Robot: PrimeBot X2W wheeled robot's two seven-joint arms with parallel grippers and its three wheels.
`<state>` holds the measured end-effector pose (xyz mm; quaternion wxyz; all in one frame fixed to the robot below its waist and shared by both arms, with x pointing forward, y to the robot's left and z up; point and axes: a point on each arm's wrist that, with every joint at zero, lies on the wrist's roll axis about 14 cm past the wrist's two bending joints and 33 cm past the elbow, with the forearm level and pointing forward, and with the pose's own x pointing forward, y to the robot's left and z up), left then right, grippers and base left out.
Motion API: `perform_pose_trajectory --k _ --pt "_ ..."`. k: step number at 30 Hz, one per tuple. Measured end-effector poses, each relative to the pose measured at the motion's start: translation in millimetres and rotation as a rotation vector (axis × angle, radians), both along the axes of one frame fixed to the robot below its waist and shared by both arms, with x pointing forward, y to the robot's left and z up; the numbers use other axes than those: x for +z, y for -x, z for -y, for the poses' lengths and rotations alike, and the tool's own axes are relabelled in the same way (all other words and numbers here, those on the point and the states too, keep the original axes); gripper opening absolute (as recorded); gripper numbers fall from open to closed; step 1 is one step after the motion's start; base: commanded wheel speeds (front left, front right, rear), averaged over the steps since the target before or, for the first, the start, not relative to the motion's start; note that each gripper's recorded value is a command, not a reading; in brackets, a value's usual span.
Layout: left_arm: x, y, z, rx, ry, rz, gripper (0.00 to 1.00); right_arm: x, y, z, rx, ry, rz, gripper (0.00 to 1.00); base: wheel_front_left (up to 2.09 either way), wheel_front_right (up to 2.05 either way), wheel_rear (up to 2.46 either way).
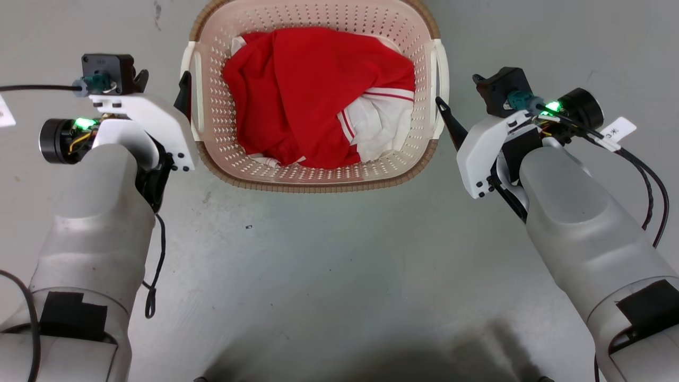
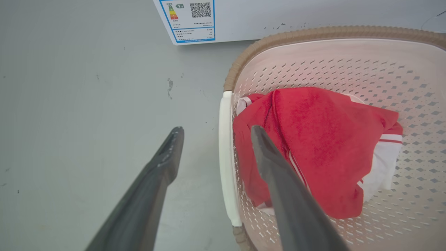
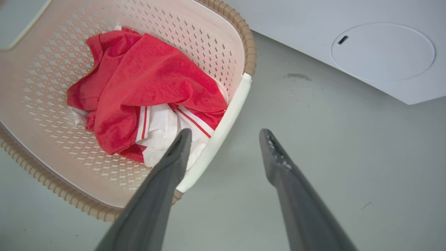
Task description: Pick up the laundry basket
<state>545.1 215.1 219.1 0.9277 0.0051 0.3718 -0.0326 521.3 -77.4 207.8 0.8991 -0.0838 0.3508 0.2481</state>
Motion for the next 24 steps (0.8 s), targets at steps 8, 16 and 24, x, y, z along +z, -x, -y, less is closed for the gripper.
perform_pose_trajectory --k 8,16,24 --pt "-23.4 7.1 5.2 -0.016 0.009 -0.076 1.00 -23.6 6.3 -4.2 0.004 0.007 -0.079 1.00 0.00 0.00 0.00" --pt "-44.2 12.7 6.6 -0.019 0.015 -0.126 1.00 -44.0 8.9 -6.3 0.008 0.006 -0.123 1.00 0.00 0.00 0.00" --pt "-56.8 18.0 6.7 -0.030 0.010 -0.167 0.93 -54.7 10.6 -8.7 0.006 -0.004 -0.142 0.48 0.00 0.00 0.00"
